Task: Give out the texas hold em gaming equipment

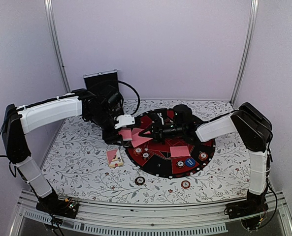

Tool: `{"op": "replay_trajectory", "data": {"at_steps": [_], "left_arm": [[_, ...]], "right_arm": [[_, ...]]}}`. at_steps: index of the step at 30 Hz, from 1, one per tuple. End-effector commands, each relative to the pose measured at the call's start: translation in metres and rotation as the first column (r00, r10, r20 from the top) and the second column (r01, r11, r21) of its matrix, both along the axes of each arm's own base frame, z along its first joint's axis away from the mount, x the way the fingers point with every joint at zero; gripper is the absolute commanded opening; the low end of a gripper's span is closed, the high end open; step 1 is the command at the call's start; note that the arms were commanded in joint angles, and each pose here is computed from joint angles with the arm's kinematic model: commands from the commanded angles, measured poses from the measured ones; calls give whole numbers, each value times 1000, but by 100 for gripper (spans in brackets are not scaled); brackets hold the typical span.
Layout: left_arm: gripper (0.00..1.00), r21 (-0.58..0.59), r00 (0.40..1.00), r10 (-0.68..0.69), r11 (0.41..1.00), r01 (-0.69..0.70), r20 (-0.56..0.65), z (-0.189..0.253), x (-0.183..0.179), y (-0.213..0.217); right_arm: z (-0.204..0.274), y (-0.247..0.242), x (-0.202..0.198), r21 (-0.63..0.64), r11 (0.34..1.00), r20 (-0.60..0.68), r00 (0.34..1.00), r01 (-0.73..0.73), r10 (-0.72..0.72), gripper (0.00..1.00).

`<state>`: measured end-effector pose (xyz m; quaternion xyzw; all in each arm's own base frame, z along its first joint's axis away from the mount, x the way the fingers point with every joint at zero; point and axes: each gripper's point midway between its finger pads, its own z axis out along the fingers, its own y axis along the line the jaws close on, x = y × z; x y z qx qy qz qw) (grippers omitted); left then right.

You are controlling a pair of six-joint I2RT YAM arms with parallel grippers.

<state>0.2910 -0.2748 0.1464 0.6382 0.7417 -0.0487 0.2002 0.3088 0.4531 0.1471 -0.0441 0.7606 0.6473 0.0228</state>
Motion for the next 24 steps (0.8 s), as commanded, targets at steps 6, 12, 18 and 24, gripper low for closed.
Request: {"op": "replay_trajectory", "data": {"at_steps": [6, 12, 18, 24], "left_arm": [[0, -45, 999, -13, 999, 15, 48, 18, 4, -6], [0, -43, 999, -14, 999, 16, 48, 18, 4, -6], [0, -43, 999, -14, 999, 16, 43, 17, 4, -7], [0, -44, 999, -12, 999, 14, 44, 19, 5, -7]], "right_arm": [[2, -57, 3, -13, 996, 1, 997, 83, -83, 11], [-15, -95, 1, -51, 990, -19, 991, 133, -134, 9], [-24, -126, 2, -79, 981, -28, 983, 180, -182, 8], [-41, -156, 4, -150, 964, -29, 973, 221, -228, 8]]}}
